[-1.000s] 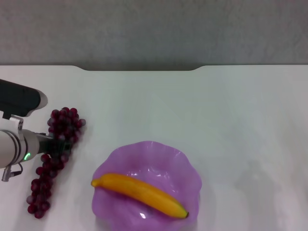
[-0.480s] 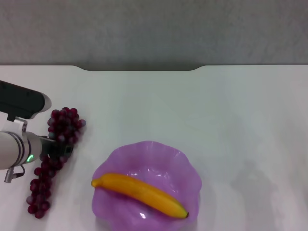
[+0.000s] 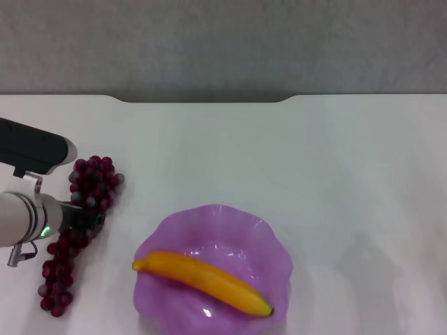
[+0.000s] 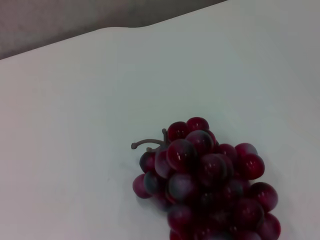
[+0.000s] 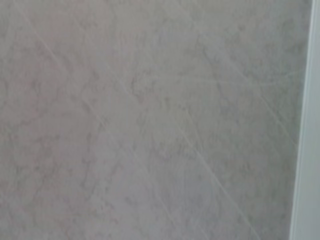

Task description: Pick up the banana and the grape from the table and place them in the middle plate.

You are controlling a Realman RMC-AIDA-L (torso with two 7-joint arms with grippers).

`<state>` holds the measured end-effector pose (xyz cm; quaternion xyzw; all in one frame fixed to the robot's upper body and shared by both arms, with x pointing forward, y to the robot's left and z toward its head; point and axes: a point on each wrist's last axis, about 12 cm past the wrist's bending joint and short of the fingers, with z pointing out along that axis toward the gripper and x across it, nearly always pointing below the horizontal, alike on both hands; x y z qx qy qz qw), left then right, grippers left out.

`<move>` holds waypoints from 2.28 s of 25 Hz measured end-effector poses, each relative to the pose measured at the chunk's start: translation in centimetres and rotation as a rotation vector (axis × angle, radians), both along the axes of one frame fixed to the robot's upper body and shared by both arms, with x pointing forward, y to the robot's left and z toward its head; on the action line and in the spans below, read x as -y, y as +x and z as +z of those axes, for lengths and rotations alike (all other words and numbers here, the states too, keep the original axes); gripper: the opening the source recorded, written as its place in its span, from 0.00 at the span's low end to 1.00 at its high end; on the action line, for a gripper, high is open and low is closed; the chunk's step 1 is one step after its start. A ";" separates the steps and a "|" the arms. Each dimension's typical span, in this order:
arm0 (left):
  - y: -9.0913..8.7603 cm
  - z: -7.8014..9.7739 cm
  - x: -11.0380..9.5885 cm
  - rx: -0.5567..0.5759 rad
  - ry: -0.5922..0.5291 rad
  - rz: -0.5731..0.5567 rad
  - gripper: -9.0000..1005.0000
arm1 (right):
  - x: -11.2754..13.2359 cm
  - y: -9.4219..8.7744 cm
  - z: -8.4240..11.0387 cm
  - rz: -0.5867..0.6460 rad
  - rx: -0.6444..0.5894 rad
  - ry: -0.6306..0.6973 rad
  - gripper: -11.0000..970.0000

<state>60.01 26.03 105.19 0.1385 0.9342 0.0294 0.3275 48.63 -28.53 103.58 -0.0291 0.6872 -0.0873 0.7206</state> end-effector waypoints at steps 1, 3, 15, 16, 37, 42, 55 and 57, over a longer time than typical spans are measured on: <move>0.0 0.0 0.0 0.000 0.000 0.000 0.70 | 0.0 0.0 0.0 0.000 0.000 0.000 0.01; 0.0 0.0 0.0 0.001 0.000 -0.001 0.67 | 0.0 0.0 0.0 0.000 0.000 0.000 0.01; 0.0 0.0 -0.1 -0.005 -0.002 0.008 0.54 | 0.0 0.0 0.0 -0.001 -0.001 -0.001 0.01; 0.0 -0.1 -0.1 -0.007 -0.001 0.007 0.54 | 0.0 0.0 0.0 -0.001 -0.001 -0.001 0.01; 0.3 0.1 0.8 -0.052 0.032 -0.033 0.46 | 0.0 0.1 -0.2 0.002 -0.012 -0.002 0.01; 0.4 0.2 0.5 -0.047 0.003 -0.006 0.42 | 0.0 0.0 -0.2 0.002 -0.013 -0.002 0.01; 0.5 0.4 0.3 -0.039 -0.015 0.010 0.39 | 0.0 0.2 -0.2 0.005 -0.017 -0.004 0.01; 0.5 0.5 0.4 -0.033 -0.018 0.009 0.38 | 0.1 0.2 -0.3 0.005 -0.023 -0.007 0.01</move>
